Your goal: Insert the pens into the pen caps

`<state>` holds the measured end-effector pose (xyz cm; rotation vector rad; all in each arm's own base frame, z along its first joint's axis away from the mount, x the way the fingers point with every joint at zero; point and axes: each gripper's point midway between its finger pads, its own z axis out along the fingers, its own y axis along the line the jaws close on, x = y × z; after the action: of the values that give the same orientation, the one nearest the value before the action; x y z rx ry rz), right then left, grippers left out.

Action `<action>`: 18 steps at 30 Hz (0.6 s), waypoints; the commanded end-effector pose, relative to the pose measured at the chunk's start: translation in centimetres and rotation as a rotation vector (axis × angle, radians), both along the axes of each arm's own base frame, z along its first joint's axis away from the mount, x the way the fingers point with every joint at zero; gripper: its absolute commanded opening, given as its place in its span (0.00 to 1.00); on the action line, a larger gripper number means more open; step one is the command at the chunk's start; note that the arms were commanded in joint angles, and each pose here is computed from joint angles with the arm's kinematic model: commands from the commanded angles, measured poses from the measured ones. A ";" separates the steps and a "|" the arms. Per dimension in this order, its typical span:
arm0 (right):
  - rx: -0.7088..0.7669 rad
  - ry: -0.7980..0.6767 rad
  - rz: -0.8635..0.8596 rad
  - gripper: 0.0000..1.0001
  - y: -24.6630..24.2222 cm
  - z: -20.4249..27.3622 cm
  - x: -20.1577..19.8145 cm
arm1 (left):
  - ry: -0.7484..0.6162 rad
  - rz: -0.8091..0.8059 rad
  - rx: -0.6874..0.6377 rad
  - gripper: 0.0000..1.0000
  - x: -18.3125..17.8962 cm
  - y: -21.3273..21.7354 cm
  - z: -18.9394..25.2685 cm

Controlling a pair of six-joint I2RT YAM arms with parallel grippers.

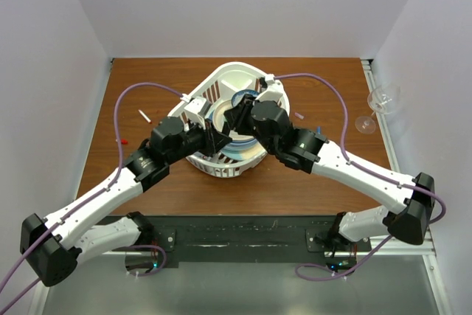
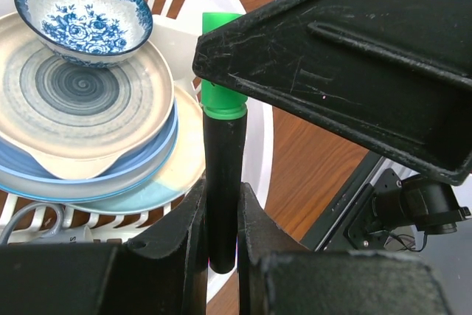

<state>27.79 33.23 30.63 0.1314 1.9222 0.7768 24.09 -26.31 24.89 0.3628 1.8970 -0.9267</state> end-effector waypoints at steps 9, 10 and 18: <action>0.077 0.026 0.217 0.42 0.9 1.9 -5.8 | -0.237 0.009 -0.206 0.00 0.0 0.5 9.2; 0.082 0.008 0.230 0.46 0.7 2.6 -6.0 | -0.251 -0.002 -0.218 0.00 -0.4 0.6 9.8; 0.018 -0.116 0.341 0.62 -0.2 5.3 -7.5 | -0.273 -0.148 -0.222 0.00 -3.6 0.3 10.1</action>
<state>21.47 33.78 34.26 -0.0891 1.8980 1.0122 22.16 -25.82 31.96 0.3976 1.6399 -1.0509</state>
